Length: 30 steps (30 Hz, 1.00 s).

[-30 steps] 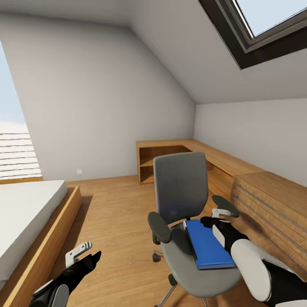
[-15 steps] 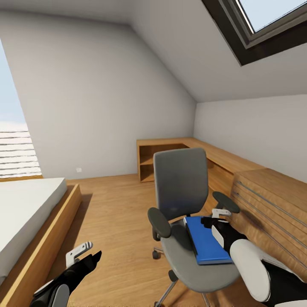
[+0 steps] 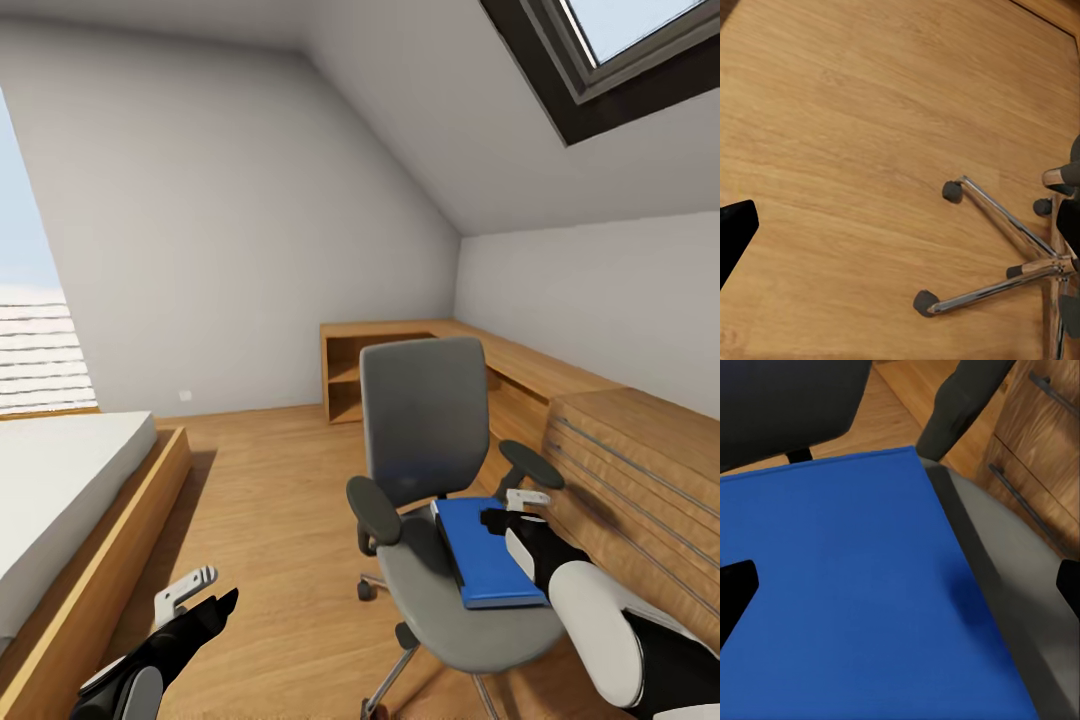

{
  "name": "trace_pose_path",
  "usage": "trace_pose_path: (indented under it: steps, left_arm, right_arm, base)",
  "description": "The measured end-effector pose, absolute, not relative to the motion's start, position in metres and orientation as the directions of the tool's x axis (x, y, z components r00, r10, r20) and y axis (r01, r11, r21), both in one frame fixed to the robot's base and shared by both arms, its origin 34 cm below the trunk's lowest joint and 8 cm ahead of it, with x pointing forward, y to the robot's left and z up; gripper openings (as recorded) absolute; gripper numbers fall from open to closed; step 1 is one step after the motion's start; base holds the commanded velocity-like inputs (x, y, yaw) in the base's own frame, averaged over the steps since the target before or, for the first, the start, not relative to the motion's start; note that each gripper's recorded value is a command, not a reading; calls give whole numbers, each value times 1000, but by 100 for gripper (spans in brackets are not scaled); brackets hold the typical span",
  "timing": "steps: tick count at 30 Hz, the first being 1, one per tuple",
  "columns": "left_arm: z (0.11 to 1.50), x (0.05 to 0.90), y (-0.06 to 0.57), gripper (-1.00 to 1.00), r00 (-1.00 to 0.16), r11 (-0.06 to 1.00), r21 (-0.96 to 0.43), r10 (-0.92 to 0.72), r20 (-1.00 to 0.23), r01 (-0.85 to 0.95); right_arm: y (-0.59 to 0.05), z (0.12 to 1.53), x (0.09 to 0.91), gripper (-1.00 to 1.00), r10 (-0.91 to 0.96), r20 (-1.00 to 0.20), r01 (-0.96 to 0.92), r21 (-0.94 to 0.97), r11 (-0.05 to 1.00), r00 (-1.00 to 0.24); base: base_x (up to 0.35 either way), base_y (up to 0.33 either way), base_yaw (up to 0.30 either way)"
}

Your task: In the bedroom, organize the workspace by keeping the computer under the desk, ensuring the monitor is on the desk, placing the keyboard on the desk next to the monitor, placing the mouse on the desk next to the keyboard, moving the folder from the swivel chair onto the desk next to the mouse, stacking the notebook on top of the folder with the pen on top of the notebook, and positioning the swivel chair next to the desk.

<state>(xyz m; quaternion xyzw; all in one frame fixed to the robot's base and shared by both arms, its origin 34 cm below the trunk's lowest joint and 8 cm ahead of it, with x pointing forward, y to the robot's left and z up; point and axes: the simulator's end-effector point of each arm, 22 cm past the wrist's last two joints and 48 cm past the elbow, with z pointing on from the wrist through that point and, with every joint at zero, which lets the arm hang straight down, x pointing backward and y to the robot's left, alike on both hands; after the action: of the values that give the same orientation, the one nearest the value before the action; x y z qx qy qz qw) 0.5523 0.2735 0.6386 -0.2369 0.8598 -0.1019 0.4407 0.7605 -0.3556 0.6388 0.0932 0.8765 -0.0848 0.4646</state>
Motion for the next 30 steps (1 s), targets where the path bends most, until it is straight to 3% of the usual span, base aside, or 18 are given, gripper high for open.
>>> trace_pose_path:
  steps: [30]
  left_arm:
    - [630, 551, 274, 100, -499, 867, -387, -498, -709, -315]
  right_arm:
    - [-412, 637, 754, 100, 250, -830, 305, 103, 947, -498]
  base:
    - [0, 0, 0]
